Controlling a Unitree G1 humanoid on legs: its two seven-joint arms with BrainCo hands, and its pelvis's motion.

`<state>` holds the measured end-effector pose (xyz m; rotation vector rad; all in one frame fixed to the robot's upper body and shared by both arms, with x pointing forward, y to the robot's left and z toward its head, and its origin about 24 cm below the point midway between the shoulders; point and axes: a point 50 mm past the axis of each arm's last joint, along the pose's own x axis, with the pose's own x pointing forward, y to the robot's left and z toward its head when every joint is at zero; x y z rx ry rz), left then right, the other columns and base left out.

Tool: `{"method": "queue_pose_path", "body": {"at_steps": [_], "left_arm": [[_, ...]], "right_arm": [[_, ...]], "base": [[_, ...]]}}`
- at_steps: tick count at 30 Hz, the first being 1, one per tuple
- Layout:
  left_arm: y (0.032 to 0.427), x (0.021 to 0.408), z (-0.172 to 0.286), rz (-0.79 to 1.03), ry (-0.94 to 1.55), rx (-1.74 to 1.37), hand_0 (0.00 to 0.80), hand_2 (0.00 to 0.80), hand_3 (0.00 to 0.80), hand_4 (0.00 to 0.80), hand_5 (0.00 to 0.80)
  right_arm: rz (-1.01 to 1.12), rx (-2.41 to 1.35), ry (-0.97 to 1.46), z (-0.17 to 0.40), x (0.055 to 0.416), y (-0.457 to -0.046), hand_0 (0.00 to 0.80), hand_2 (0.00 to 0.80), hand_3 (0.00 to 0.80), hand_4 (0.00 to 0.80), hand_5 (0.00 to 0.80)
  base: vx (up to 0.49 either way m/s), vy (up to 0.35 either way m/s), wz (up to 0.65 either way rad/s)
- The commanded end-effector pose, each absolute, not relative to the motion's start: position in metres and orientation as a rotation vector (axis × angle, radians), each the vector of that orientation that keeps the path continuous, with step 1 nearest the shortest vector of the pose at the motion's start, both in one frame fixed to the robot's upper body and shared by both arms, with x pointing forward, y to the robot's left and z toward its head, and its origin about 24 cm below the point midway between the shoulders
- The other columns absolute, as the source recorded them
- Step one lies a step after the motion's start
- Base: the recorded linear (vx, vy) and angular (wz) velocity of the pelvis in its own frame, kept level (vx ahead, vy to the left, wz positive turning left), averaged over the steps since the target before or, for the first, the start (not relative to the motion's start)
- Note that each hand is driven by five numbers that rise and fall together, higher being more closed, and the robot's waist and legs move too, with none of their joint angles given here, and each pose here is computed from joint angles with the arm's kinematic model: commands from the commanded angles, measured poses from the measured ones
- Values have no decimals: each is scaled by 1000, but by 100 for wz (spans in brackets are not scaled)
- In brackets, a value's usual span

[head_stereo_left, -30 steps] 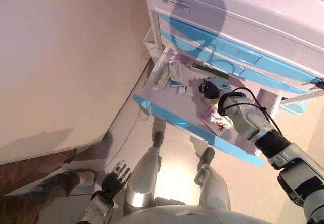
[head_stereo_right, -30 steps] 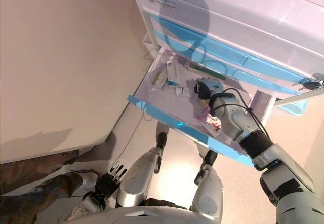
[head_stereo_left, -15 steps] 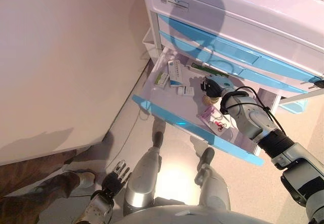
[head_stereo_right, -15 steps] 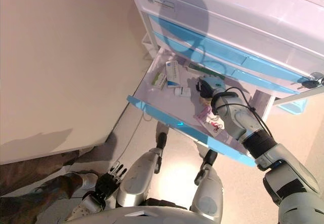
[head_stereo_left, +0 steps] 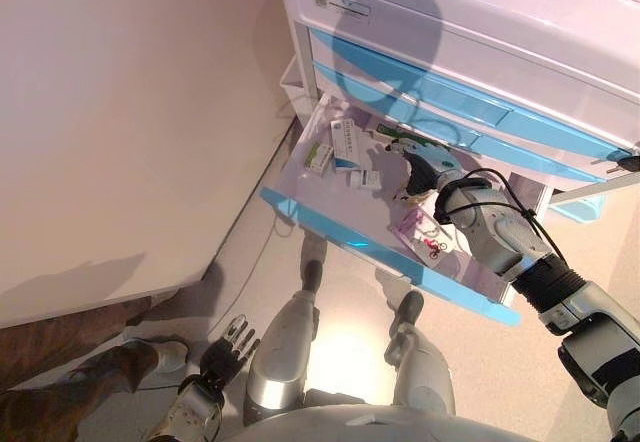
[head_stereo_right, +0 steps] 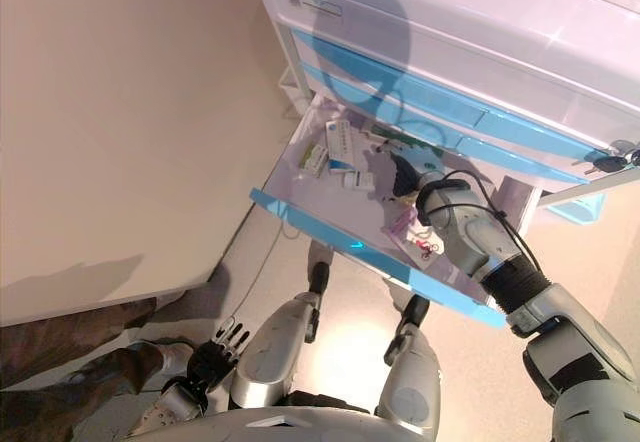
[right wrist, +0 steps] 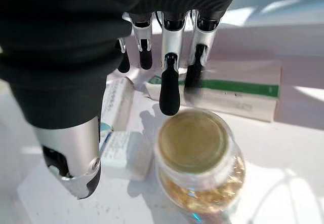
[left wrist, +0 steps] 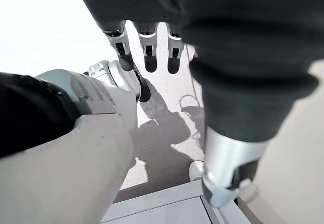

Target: Open the drawer and pick up the medicine

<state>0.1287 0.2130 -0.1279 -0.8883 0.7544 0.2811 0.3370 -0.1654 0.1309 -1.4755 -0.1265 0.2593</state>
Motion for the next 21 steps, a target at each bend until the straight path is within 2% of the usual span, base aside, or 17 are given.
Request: {"method": "queue_pose_path", "body": {"at_steps": [1,21], "left_arm": [[226,109,-131,318,788,-857,0,0,0,0,0],[230,105,-131,351,783,-867,0,0,0,0,0]], "right_arm": [[269,-1475,-277,155,332,-151,0,0,0,0,0],[258,-1495,-189,146,318,-174,0,0,0,0,0]], "base": [[0,0,0],[-1,-2,-1]]}}
